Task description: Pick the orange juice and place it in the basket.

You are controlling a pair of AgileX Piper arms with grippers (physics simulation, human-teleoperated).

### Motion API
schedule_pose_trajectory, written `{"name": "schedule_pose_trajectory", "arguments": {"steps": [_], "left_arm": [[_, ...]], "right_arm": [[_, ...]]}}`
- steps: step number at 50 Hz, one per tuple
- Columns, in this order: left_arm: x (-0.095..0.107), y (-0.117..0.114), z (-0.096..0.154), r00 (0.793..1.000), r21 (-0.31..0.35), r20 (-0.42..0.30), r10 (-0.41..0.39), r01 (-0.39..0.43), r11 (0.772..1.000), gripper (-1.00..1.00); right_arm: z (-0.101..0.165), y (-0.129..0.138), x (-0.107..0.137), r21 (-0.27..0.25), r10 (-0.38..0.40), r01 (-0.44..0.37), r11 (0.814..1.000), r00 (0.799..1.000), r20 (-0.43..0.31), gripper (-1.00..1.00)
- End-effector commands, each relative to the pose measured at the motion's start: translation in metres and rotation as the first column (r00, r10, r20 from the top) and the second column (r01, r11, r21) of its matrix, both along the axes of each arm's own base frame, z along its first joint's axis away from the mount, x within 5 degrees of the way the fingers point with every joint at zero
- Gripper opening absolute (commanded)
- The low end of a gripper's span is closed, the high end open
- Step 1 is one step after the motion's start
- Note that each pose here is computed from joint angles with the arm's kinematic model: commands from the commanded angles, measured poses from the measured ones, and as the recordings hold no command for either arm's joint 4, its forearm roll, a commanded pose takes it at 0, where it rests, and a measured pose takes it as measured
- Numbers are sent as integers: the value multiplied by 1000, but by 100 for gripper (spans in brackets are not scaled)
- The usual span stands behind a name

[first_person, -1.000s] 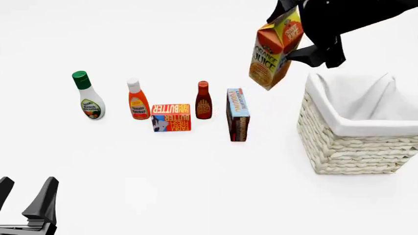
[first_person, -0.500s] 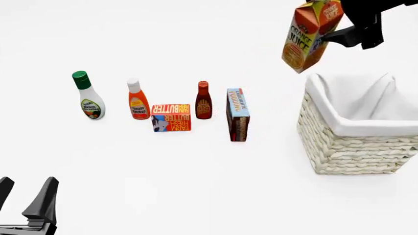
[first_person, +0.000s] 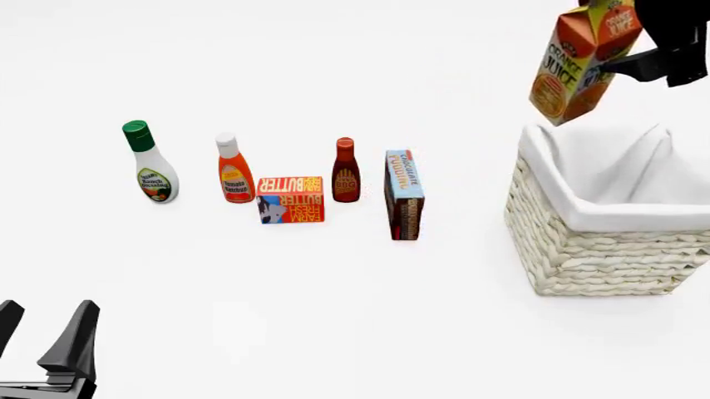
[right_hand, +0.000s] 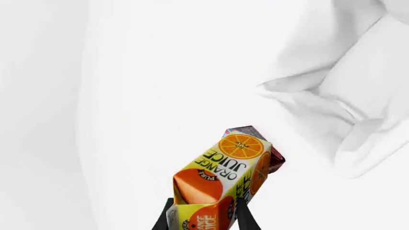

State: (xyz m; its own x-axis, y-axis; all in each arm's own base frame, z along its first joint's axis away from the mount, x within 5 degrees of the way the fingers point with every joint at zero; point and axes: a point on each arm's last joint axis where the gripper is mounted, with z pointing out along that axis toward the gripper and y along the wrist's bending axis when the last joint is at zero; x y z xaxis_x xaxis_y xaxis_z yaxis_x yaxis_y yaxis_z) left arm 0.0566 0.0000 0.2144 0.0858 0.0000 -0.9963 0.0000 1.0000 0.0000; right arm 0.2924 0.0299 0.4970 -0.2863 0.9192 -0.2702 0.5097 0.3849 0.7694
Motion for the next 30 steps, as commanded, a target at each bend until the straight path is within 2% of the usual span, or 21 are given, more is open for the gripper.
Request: {"name": "schedule_pose_trajectory", "arguments": {"steps": [1,10,30], "left_arm": [[0,0,0,1000,0,0,0,0,1000,100],[0,0,0,1000,0,0,0,0,1000,100],[0,0,0,1000,0,0,0,0,1000,100]], "right_arm": [[0,-19,-4,27,-81,81,996,997,5,-100],[-11,-35,-6,28,-141,142,989,990,-24,-100],[-39,-56,-2,30,-216,219,975,974,-71,-100]]}}
